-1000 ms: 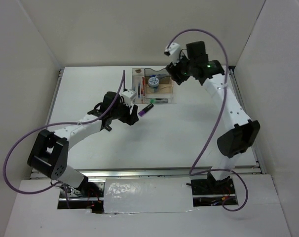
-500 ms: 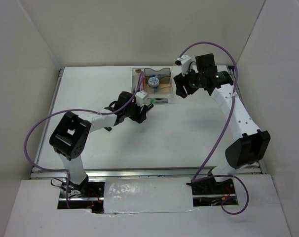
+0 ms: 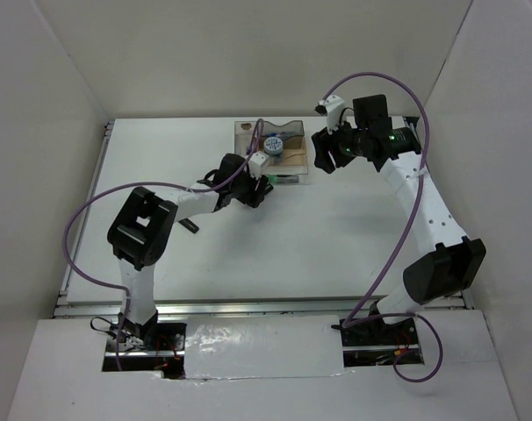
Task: Sort the stationery into containers
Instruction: Grab a piece of stationery with the left arm, then place the stationery into the container
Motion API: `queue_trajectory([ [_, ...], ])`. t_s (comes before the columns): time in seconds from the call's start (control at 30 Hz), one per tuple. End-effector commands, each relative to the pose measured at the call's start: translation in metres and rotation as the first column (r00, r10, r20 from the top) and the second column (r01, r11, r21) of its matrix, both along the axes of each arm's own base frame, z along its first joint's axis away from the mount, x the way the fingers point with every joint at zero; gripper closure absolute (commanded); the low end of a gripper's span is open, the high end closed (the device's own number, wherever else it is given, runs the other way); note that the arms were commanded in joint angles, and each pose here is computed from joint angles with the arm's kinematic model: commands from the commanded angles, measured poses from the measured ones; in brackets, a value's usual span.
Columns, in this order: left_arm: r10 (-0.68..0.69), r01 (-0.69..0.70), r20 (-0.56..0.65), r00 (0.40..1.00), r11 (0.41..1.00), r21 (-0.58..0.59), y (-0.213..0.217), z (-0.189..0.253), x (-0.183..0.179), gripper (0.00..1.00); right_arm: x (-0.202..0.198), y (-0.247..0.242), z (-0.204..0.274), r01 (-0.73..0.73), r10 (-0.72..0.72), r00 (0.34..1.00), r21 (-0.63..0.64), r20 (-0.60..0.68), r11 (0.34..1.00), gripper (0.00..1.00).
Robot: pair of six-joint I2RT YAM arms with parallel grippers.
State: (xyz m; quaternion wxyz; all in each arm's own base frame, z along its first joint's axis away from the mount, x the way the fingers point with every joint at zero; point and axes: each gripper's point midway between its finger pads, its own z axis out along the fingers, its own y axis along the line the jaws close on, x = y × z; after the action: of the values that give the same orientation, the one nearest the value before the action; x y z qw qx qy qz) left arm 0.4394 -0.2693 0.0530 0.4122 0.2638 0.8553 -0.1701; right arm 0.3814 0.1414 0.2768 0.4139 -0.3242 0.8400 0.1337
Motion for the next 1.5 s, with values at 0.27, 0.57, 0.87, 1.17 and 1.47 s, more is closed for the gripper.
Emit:
queue_trajectory([
  [0.27, 0.011, -0.008, -0.068, 0.998, 0.999, 0.054, 0.002, -0.024, 0.006, 0.35, -0.002, -0.001, 0.028, 0.002, -0.005, 0.997, 0.043, 0.079, 0.999, 0.35],
  [0.57, -0.02, 0.029, -0.157, 0.987, 0.998, 0.053, 0.005, -0.037, -0.022, 0.48, -0.001, 0.002, 0.029, -0.007, 0.004, 0.997, 0.047, 0.08, 0.999, 0.34],
  [0.87, -0.277, 0.287, -0.099, 0.956, 0.953, 0.1, -0.006, -0.003, -0.05, 0.67, -0.006, 0.002, 0.032, -0.017, 0.012, 0.996, 0.047, 0.09, 0.999, 0.34],
  [1.17, -0.529, 0.495, 0.126, 0.839, 0.839, 0.226, -0.018, 0.08, -0.059, 0.76, -0.009, -0.002, 0.028, -0.011, 0.007, 0.995, 0.046, 0.097, 0.999, 0.34],
  [1.47, -0.624, 0.493, 0.32, 0.713, 0.771, 0.403, -0.024, 0.134, 0.011, 0.79, -0.006, -0.002, 0.02, -0.002, -0.003, 0.996, 0.054, 0.093, 0.999, 0.34],
])
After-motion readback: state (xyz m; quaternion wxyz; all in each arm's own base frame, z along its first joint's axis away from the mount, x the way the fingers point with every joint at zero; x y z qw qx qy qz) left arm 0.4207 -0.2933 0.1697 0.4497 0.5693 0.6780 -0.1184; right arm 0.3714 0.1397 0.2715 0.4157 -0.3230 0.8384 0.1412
